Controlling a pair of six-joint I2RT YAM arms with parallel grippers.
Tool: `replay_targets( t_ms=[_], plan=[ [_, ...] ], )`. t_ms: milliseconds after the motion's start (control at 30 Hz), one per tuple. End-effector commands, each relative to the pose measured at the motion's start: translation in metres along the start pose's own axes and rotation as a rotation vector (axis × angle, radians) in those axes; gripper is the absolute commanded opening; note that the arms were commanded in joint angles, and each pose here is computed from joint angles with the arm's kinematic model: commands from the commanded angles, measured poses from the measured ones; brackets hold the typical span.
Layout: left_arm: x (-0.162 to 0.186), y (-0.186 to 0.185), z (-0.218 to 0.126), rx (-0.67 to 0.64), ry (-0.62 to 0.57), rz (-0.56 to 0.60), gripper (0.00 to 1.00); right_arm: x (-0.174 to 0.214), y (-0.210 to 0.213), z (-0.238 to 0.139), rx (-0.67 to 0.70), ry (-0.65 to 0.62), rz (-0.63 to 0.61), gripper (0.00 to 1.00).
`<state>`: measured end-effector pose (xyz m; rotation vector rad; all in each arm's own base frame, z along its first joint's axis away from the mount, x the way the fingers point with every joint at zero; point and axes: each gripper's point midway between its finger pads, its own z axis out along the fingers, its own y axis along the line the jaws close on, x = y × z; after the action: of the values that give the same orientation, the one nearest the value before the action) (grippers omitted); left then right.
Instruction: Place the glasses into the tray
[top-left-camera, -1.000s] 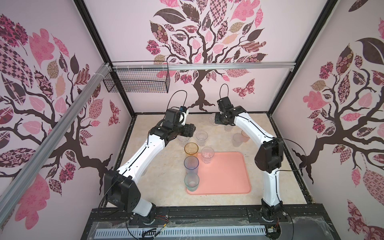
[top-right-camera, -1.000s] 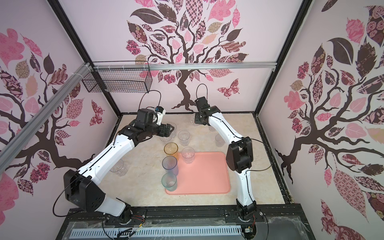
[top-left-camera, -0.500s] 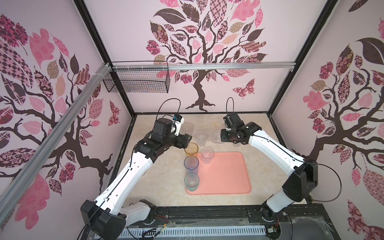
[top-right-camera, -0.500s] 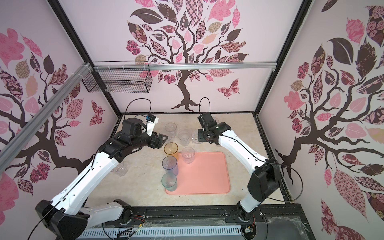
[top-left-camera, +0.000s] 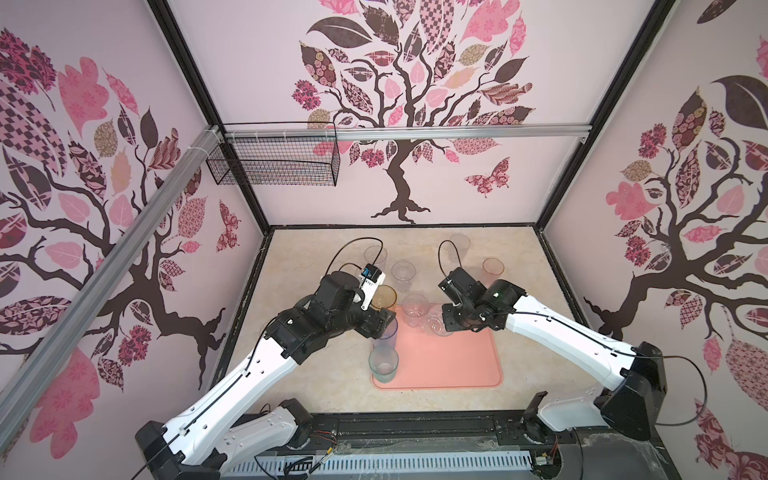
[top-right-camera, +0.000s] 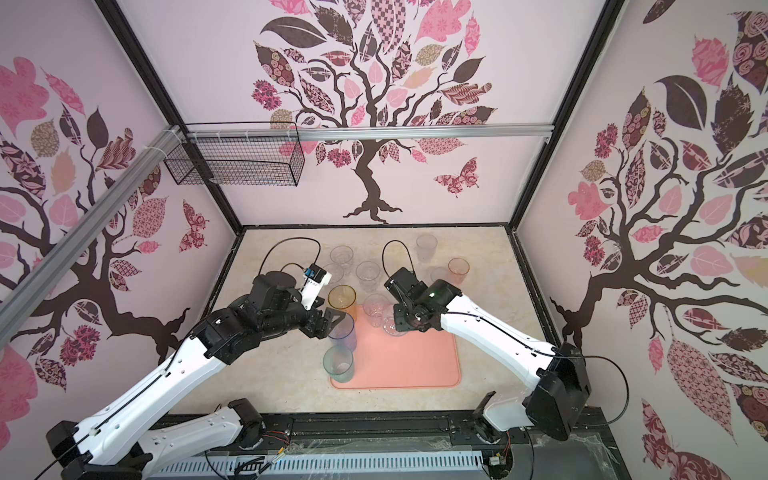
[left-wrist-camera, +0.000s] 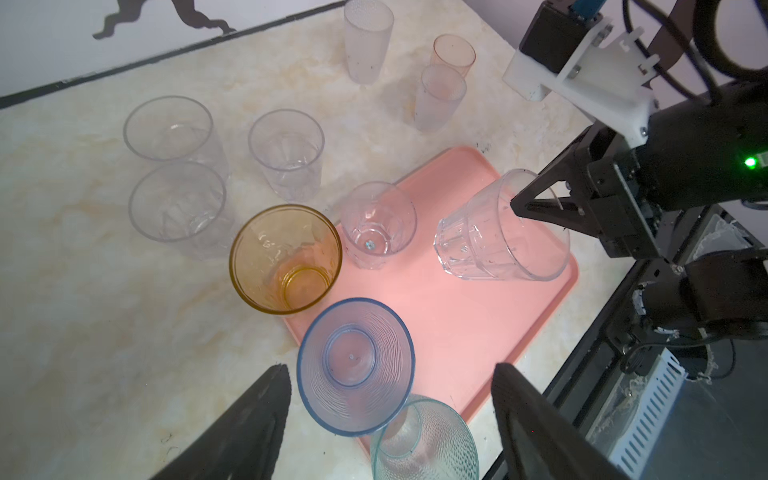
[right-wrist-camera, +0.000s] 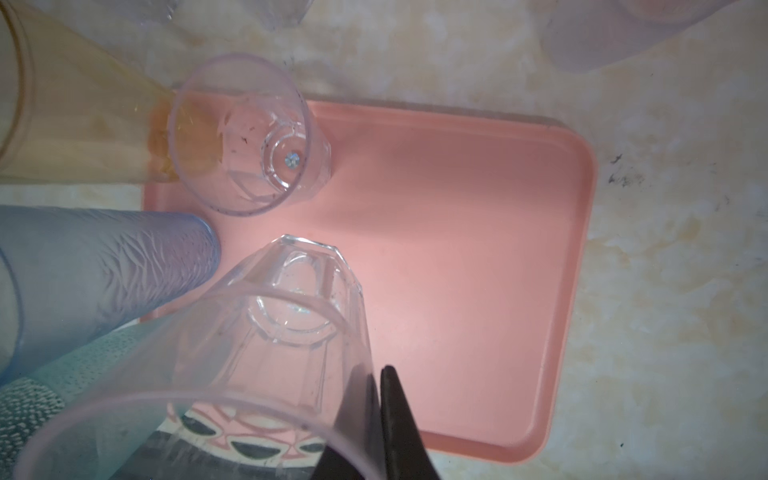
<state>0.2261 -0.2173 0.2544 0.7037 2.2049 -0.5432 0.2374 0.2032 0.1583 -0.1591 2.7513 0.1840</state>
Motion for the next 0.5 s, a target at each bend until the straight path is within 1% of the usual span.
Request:
replay_targets(
  t_ms=[0,233,333,467],
  plan=[
    [0.009,0.005,0.004,-0.028,0.002,-0.029,0.8,0.019,0.0,0.006,0.016,0.043,0.019,0.08],
    [0.012,0.016,0.006,-0.084,-0.03,-0.032,0.81,0.032,0.018,0.031,0.028,0.091,-0.035,0.1],
    [0.014,0.033,0.003,-0.179,-0.052,-0.052,0.82,0.035,0.026,0.044,0.016,0.12,-0.052,0.1],
    [0.018,0.039,0.002,-0.209,-0.045,-0.047,0.84,0.034,0.038,0.055,0.003,0.147,-0.071,0.1]
  ],
)
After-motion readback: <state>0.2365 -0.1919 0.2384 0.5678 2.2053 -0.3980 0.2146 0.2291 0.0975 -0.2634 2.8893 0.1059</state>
